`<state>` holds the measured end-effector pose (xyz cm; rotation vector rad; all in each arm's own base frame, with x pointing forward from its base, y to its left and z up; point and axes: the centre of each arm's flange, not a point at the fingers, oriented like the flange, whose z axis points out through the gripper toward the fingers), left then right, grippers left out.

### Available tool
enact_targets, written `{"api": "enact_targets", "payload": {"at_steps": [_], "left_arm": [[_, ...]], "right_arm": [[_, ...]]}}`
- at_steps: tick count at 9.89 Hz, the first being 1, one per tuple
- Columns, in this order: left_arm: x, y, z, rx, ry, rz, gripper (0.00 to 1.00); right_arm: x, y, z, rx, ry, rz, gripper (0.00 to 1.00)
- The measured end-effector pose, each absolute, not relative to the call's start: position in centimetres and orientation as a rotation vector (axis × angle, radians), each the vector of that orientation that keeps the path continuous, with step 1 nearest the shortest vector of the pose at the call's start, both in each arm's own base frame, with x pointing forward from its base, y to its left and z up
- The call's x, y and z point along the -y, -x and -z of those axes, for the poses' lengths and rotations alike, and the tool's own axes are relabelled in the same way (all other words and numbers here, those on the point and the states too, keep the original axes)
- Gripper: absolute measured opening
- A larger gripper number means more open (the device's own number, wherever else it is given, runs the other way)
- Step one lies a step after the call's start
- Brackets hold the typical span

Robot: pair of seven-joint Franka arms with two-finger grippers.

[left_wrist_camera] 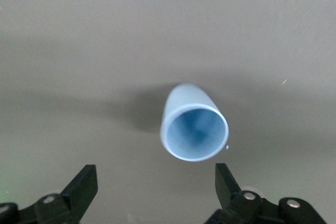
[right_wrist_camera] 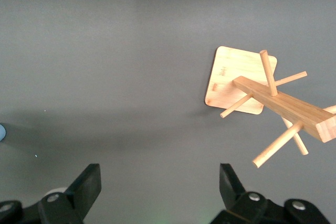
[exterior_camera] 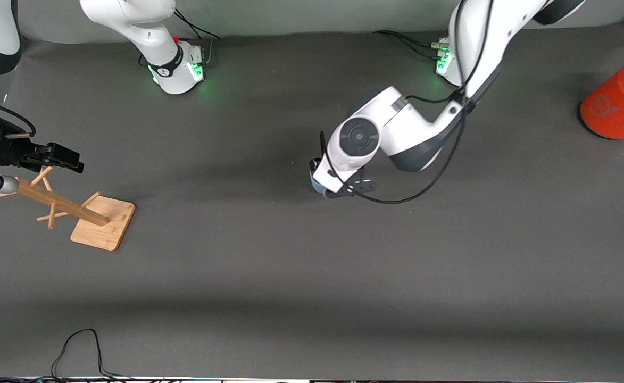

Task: Rotate and upright cup with both arms
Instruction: 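Rotate the blue cup upright and set it down with the left gripper, then release the blue cup and raise the left gripper away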

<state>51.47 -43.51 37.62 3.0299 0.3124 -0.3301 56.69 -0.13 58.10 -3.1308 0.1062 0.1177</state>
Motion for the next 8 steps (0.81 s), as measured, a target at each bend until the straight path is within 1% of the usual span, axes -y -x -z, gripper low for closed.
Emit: {"api": "enact_targets", "payload": {"at_steps": [2,5,6,8], "left_arm": [[37.4,-55.4,-42.7,-0.367,-3.114,0.176,1.00],[24.8,-59.9,-48.0,-0.399,-3.174,0.124,1.00],[21.0,-60.6,-49.3,-0.400,-3.183,0.124,1.00],[16.3,-60.8,-50.9,-0.354,-3.212,0.164,1.00]], "right_arm": [[0.1,-56.9,-58.2,-0.105,3.132,-0.105,1.00],[0.0,-57.0,-58.3,-0.102,3.133,-0.099,1.00],[0.0,-57.0,-58.3,-0.102,3.133,-0.099,1.00],[0.0,-57.0,-58.3,-0.101,3.134,-0.100,1.00]]}}
